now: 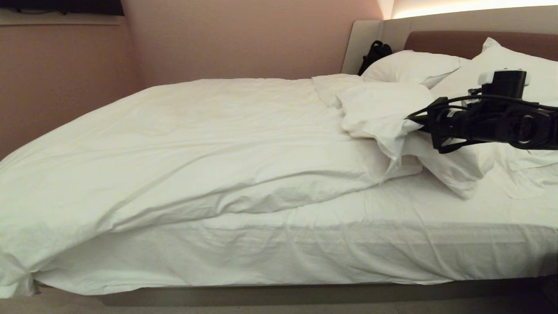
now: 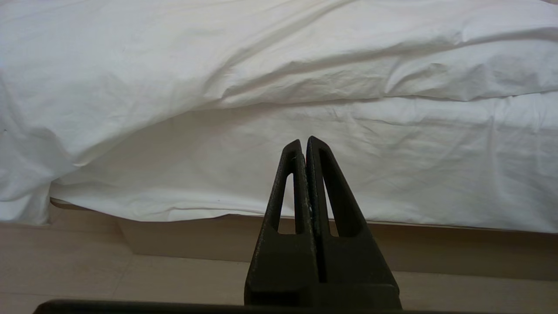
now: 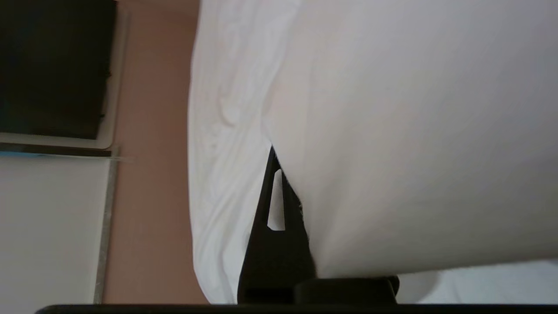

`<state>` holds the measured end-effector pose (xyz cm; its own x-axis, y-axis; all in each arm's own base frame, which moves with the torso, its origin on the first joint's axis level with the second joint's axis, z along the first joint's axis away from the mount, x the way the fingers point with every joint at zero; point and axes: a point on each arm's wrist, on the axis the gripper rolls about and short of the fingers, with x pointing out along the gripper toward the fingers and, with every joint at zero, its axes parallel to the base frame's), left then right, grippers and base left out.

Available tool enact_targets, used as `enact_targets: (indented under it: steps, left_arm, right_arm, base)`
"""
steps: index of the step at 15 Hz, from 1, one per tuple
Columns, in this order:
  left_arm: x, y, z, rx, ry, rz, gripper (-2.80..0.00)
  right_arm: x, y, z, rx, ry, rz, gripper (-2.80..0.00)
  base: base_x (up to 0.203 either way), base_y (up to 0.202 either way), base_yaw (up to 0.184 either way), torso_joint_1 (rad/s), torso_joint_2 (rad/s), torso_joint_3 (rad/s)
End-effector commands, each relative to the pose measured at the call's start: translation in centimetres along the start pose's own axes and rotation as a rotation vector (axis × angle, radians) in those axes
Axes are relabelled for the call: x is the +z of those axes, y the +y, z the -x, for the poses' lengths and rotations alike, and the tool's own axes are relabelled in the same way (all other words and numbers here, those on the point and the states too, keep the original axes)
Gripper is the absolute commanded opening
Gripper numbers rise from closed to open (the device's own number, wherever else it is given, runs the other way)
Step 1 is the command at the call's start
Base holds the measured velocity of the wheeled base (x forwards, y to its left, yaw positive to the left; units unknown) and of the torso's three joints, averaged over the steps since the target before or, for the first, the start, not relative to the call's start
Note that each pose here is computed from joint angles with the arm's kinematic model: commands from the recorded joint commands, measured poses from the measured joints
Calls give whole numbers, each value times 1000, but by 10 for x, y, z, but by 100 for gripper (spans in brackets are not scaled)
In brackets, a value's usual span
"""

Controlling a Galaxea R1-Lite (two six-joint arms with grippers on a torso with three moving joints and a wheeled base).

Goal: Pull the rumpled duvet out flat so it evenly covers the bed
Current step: Flatten the corners of the folded blanket

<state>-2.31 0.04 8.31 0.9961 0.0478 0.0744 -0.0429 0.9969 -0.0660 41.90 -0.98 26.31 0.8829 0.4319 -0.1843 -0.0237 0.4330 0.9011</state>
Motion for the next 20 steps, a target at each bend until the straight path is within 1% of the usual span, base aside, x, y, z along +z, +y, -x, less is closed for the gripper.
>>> enact_targets:
  steps: [1,3,9,15,17,20]
  left_arm:
    - [0,0,0,1,-1,1,-280]
    - [0,0,0,1,1,1,-280]
    - [0,0,0,1,-1,1,-280]
    - [0,0,0,1,1,1,-280]
    - [0,0,0,1,-1,1,-280]
    - [0,0,0,1,-1,1,-280]
  right_arm:
    - [4,19,9,31,-14,14,-280]
    - [9,31,13,53,-30,36,-280]
    - [10,33,14,58,-33,49,-280]
    - [-2,47,10,90,-3,153,-280]
    - [-9,57,12,111,9,192,-280]
    - [-14,71,28,111,17,198,-280]
  base:
    - [0,0,0,0,0,0]
    - [0,0,0,0,0,0]
    - [0,0,0,0,0,0]
    - [0,0,0,0,0,0]
    - [0,0,0,0,0,0]
    - [0,0,0,0,0,0]
